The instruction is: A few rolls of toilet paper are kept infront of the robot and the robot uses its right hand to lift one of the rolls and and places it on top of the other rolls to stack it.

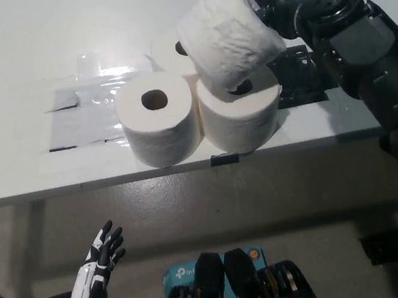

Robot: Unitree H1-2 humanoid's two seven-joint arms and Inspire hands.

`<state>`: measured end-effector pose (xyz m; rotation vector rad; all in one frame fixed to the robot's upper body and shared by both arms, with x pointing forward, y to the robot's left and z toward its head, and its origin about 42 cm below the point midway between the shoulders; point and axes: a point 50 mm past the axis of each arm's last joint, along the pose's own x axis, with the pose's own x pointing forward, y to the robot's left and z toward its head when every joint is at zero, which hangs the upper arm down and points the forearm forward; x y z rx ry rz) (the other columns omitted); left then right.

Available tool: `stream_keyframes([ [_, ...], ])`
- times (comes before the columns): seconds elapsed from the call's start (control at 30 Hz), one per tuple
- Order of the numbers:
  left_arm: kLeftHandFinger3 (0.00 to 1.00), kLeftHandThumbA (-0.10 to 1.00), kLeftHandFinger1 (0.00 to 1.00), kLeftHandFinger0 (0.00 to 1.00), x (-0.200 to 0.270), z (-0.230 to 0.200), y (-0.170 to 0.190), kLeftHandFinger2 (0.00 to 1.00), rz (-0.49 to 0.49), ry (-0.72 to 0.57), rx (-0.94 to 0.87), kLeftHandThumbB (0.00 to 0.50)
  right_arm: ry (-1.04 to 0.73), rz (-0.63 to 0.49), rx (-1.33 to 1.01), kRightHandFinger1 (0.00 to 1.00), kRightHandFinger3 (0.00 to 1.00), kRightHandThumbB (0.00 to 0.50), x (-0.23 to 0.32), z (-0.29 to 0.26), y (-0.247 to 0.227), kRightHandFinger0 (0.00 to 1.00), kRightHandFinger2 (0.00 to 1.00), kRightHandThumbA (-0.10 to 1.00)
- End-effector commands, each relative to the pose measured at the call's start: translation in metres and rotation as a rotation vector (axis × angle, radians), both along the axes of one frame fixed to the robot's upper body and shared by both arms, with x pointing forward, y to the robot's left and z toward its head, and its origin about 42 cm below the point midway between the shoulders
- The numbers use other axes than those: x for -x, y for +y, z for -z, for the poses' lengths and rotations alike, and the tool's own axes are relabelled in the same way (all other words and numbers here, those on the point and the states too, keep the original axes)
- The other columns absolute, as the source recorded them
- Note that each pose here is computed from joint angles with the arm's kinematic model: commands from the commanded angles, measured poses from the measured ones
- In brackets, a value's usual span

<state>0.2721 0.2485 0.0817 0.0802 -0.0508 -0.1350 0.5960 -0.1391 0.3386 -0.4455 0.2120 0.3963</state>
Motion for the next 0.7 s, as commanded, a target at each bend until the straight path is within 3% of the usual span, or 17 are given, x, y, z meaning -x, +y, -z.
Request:
stream_keyframes([
  [0.0,1.0,0.93,1.0,1.0,-0.005,-0.014,0.001,1.0,0.022,-0.056,-0.029,0.136,-0.186,-0.079,0.048,0.12,0.37,0.028,-0.004,-0.066,0.02,0.0,0.42,0.76],
  [0.1,1.0,0.93,1.0,1.0,-0.006,-0.015,0.001,1.0,0.026,-0.058,-0.025,0.135,-0.217,-0.089,0.096,0.17,0.42,0.032,-0.004,-0.068,0.022,0.0,0.45,0.77],
  [0.27,1.0,0.93,1.0,1.0,-0.006,-0.016,0.0,1.0,0.036,-0.061,-0.037,0.129,-0.226,-0.087,0.138,0.18,0.4,0.036,-0.004,-0.073,0.027,0.0,0.47,0.74],
  [0.37,1.0,0.94,1.0,1.0,-0.007,-0.017,0.001,1.0,0.037,-0.065,-0.045,0.128,-0.24,-0.094,0.172,0.25,0.47,0.032,-0.004,-0.076,0.029,0.0,0.56,0.75],
  [0.47,1.0,0.93,1.0,1.0,-0.007,-0.016,0.001,1.0,0.04,-0.067,-0.039,0.128,-0.252,-0.107,0.174,0.34,0.62,0.029,-0.004,-0.076,0.03,0.0,0.69,0.73],
  [0.67,1.0,0.93,1.0,1.0,-0.007,-0.017,0.0,1.0,0.041,-0.059,-0.04,0.141,-0.274,-0.115,0.213,0.36,0.69,0.023,-0.003,-0.079,0.037,0.0,0.72,0.75],
])
